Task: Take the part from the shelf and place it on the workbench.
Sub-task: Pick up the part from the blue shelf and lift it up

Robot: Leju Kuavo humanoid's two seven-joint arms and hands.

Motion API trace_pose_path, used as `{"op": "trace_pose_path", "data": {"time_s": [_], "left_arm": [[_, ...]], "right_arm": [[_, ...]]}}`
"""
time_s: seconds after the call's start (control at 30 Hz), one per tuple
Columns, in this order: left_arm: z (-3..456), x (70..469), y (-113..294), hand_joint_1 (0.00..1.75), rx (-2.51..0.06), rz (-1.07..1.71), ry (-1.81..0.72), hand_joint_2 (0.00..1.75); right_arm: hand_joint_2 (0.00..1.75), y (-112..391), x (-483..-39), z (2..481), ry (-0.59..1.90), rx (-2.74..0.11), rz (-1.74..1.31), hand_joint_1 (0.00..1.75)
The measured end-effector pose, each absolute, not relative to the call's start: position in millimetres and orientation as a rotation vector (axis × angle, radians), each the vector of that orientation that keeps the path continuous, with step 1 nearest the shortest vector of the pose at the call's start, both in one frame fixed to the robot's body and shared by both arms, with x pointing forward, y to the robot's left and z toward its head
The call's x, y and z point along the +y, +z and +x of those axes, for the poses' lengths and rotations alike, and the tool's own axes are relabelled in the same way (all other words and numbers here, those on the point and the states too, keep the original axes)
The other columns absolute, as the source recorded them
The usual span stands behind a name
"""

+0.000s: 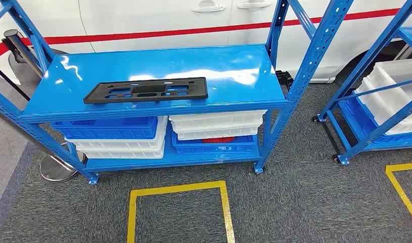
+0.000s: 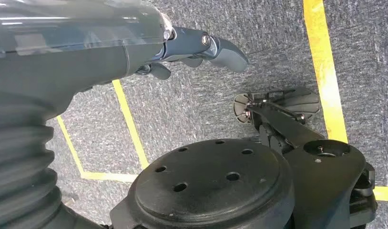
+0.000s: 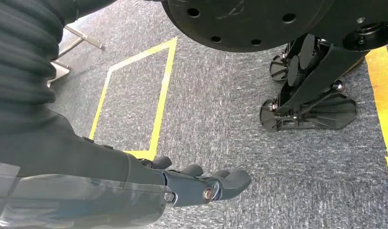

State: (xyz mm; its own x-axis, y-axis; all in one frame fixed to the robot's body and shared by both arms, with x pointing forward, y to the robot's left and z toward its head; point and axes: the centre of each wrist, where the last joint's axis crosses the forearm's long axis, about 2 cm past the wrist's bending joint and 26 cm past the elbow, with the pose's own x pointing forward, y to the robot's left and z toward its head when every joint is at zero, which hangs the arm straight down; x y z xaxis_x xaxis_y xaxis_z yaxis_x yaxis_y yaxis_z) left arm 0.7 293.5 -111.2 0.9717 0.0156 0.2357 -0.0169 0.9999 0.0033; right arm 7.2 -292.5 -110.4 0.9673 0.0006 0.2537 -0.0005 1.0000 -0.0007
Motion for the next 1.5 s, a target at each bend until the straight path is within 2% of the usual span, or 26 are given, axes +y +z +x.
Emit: {"op": "trace_pose_path", "data": {"time_s": [0.03, 0.17, 0.37, 0.47, 0.5, 0.6, 0.83, 1.07, 1.2, 1.5], "left_arm": [[1.3, 293.7, -111.2, 0.0, -0.239, 0.006, 0.015, 1.75], [6.8, 297.4, -110.9, 0.0, -0.238, 0.032, -0.004, 0.0], [15.1, 303.8, -110.4, 0.0, -0.223, 0.1, -0.06, 0.0], [20.3, 305.8, -110.0, 0.0, -0.219, 0.133, -0.077, 0.0], [22.1, 306.5, -109.9, 0.0, -0.218, 0.144, -0.082, 0.0], [26.5, 308.1, -109.6, 0.0, -0.216, 0.179, -0.1, 0.0], [33.9, 308.7, -109.3, 0.0, -0.205, 0.247, -0.133, 0.0], [39.2, 307.1, -109.3, 0.0, -0.191, 0.279, -0.151, 0.0], [41.1, 304.3, -109.4, 0.0, -0.184, 0.286, -0.156, 0.0], [48.3, 293.5, -109.0, 0.0, -0.18, 0.285, -0.169, 0.0]], "right_arm": [[1.75, -110.3, -292.7, 7.6, -0.001, -0.257, -0.001, 0.0], [1.75, -110.2, -294.2, 11.6, -0.029, -0.263, -0.008, 0.0], [1.75, -110.0, -296.1, 21.6, -0.105, -0.277, -0.021, 0.0], [0.44, -109.9, -296.7, 26.2, -0.152, -0.291, -0.022, 0.0], [0.44, -109.8, -296.8, 27.9, -0.165, -0.298, -0.021, 0.0], [1.75, -109.4, -297.8, 34.8, -0.21, -0.331, -0.012, 0.0], [1.75, -105.4, -302.9, 67.1, -0.299, -0.485, 0.031, 0.0], [1.75, -89.7, -304.7, 129.5, -0.318, -0.754, 0.108, 0.0], [0.0, -73.8, -303.1, 167.1, -0.319, -0.934, 0.152, 0.0], [0.0, -21.3, -293.7, 240.9, -0.222, -1.325, 0.252, 0.0]]}}
